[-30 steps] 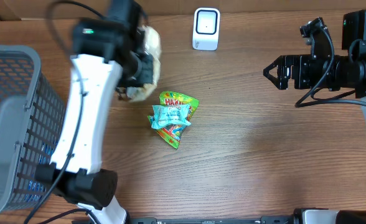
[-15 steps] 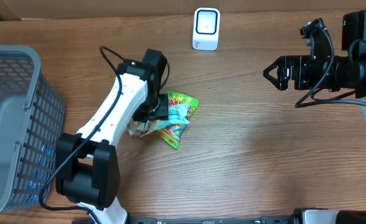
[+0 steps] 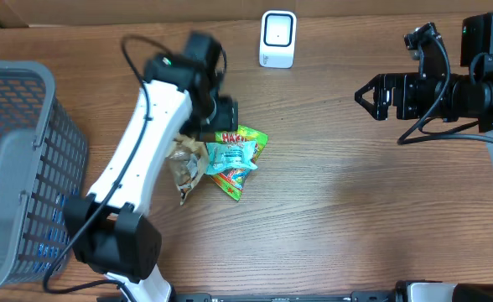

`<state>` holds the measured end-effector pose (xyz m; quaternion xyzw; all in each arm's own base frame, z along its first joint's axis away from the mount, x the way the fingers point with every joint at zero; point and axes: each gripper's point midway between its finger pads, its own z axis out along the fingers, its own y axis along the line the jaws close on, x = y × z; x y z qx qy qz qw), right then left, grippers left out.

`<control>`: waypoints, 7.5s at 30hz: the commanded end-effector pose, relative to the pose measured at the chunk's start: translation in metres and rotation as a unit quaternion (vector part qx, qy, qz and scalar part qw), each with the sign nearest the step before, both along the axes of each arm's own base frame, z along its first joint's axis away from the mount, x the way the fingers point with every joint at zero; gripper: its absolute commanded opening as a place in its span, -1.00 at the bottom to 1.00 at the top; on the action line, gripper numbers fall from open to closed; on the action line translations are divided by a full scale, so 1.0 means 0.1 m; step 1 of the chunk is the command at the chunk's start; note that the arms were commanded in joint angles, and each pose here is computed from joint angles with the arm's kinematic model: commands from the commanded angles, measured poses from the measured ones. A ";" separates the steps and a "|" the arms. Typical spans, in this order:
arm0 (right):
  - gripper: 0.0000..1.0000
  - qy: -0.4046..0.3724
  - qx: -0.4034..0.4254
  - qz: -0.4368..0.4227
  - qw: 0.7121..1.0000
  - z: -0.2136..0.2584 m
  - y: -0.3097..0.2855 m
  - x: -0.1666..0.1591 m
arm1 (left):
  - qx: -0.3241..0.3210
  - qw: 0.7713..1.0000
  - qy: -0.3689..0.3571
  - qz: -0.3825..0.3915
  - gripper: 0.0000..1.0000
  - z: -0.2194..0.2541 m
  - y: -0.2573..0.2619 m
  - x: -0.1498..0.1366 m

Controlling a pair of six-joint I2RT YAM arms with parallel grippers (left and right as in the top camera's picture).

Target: Scan the item barcode

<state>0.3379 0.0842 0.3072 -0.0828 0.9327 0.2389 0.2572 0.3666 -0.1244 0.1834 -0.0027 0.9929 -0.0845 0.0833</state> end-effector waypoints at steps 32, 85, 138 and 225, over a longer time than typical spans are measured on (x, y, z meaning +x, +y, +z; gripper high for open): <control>1.00 -0.012 -0.003 0.003 1.000 0.04 0.00 0.01 | 0.021 0.821 -0.127 0.557 0.54 1.12 3.90 -1.69; 1.00 -0.031 -0.002 0.001 1.000 0.09 0.00 0.09 | 0.057 0.773 -0.001 0.632 -0.53 -1.50 4.17 -1.95; 1.00 -0.031 0.003 0.000 1.000 0.10 0.01 0.09 | 0.060 0.853 -0.013 0.519 -0.55 -1.41 3.98 -1.58; 1.00 0.005 0.036 -0.055 0.998 0.06 0.00 0.15 | -0.094 0.973 -0.140 -0.154 0.39 0.90 -0.93 0.76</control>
